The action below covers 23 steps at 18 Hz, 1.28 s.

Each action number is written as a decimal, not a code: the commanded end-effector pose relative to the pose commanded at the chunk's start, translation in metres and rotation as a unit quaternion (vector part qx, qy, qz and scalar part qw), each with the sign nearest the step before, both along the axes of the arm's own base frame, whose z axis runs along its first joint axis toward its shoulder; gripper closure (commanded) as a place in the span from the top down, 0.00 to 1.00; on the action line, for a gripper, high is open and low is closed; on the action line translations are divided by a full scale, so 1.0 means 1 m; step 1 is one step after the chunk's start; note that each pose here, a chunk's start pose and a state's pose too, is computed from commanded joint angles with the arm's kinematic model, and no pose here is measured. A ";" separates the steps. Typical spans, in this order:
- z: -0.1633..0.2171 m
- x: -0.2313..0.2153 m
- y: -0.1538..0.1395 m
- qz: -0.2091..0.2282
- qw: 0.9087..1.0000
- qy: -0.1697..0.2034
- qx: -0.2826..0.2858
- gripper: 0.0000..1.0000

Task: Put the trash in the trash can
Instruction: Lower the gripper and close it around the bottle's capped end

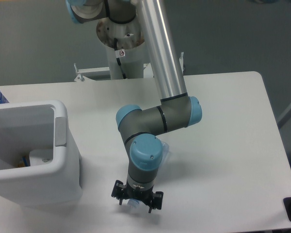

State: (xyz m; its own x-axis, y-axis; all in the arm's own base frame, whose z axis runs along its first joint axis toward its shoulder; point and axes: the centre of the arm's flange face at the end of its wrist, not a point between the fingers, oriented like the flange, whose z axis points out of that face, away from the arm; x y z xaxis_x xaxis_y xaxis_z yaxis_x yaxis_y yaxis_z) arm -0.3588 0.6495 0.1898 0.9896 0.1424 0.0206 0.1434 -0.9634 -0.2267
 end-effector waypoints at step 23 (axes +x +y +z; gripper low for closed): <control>0.018 -0.001 -0.001 -0.003 1.000 0.009 0.009 0.34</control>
State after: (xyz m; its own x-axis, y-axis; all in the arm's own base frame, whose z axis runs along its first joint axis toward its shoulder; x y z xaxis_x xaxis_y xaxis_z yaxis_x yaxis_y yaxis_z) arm -0.3594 0.6485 0.2081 0.9907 0.1363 0.0056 0.1334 -0.9598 -0.2470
